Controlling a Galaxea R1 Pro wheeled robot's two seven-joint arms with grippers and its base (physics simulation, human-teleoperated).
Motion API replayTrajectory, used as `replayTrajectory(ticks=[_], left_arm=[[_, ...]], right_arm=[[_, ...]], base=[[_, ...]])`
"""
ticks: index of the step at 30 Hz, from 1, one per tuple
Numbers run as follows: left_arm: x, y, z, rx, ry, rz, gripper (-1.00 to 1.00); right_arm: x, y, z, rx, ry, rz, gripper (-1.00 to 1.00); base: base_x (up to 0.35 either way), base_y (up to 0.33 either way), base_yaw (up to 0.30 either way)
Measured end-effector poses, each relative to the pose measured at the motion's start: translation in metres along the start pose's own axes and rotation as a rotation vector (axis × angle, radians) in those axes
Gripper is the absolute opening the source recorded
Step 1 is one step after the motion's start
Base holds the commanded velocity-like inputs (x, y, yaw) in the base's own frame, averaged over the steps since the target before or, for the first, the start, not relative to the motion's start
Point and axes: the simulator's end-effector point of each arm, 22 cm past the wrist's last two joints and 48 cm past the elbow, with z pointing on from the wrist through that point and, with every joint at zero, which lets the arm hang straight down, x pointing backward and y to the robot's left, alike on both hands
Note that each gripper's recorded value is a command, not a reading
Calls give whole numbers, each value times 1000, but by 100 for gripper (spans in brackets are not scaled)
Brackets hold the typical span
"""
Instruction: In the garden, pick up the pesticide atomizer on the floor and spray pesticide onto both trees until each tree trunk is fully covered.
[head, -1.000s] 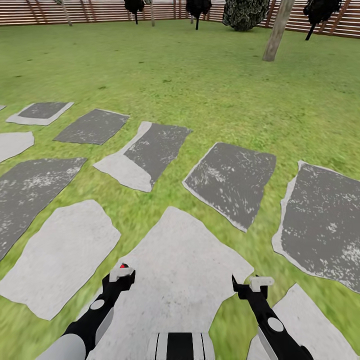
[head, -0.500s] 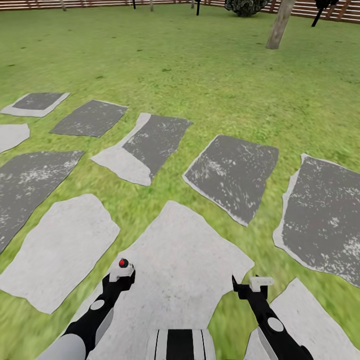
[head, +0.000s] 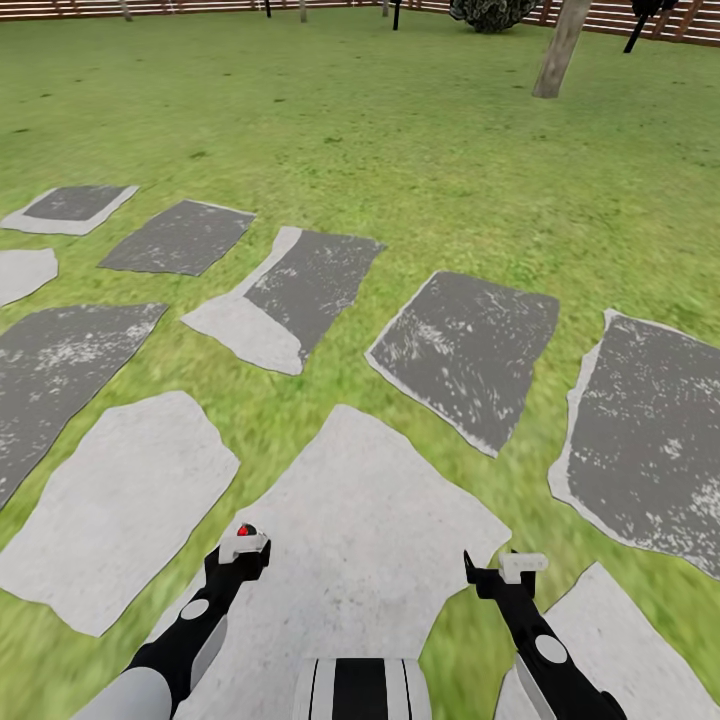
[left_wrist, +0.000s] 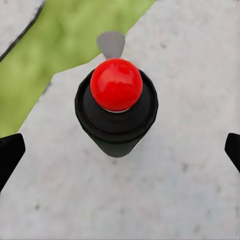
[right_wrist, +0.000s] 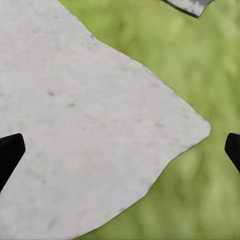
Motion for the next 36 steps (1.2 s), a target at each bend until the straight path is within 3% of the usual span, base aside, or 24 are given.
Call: replayTrajectory(ticks=[36], left_arm=[[1,0,0,0,2,-5,100]], right_arm=[[1,0,0,1,2,1,100]], base=[[21,0,16]])
